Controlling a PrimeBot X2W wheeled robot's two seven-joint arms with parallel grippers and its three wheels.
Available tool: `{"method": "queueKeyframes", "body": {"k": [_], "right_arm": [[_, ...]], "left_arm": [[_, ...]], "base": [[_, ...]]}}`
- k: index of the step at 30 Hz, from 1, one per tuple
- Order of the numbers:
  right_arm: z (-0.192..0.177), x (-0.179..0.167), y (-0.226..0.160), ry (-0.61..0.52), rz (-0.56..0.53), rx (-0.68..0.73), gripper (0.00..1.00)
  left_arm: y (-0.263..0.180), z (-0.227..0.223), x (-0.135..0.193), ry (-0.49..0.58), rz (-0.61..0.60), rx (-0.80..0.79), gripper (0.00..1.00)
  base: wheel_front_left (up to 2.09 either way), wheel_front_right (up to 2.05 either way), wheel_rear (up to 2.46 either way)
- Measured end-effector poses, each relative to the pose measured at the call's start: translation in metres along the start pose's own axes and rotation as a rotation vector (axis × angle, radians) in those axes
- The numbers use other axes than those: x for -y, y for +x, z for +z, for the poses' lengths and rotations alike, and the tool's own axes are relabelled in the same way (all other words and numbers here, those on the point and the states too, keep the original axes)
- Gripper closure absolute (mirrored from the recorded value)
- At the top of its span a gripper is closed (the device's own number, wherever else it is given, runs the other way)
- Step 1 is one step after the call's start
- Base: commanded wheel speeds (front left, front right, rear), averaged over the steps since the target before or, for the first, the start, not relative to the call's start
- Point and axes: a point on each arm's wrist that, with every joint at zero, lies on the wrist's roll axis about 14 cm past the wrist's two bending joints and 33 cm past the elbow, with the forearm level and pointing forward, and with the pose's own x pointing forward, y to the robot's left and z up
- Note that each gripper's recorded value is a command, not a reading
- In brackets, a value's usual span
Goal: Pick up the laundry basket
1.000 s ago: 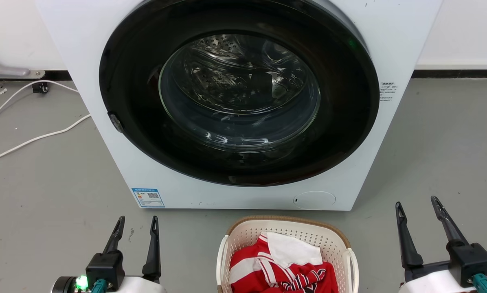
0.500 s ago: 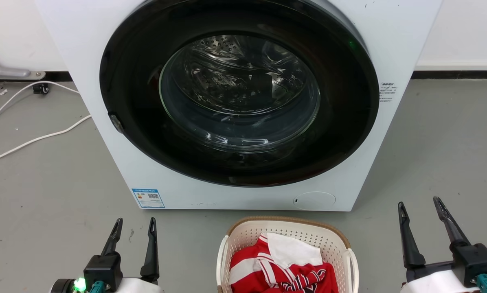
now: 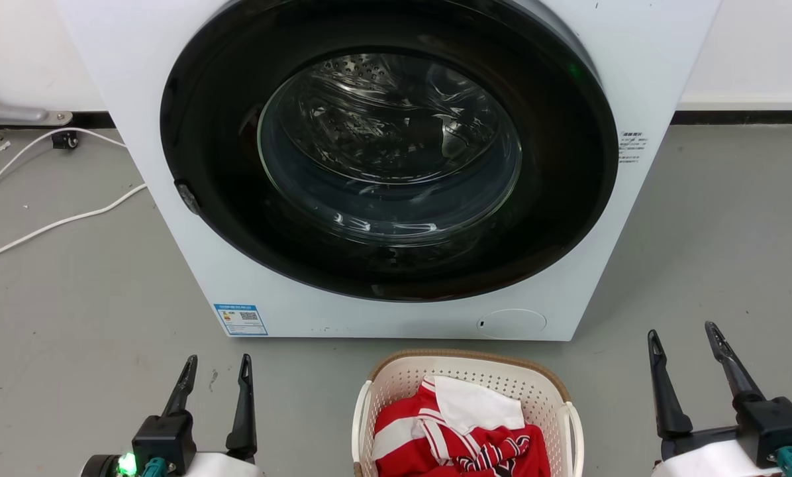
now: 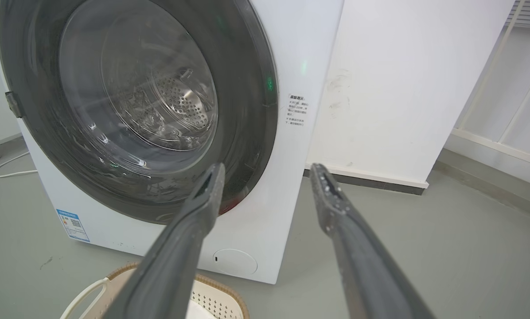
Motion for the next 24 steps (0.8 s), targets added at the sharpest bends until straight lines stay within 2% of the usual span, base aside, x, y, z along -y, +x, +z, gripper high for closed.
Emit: {"method": "queueKeyframes", "body": {"k": [4, 14, 24], "right_arm": [[-0.011, 0.009, -0.003, 0.054, -0.038, -0.031, 0.00], [-0.034, 0.019, 0.007, 0.049, -0.066, -0.097, 0.00], [-0.103, 0.000, 0.018, 0.042, -0.004, -0.311, 0.00]], "left_arm": [[0.000, -0.007, 0.003, -0.011, -0.016, -0.023, 0.00], [0.024, -0.030, 0.021, -0.037, -0.092, -0.095, 0.00], [0.052, -0.091, 0.052, -0.051, -0.191, -0.285, 0.00]], "base": [[0.00, 0.00, 0.00], [0.00, 0.00, 0.00], [0.00, 0.00, 0.00]]}}
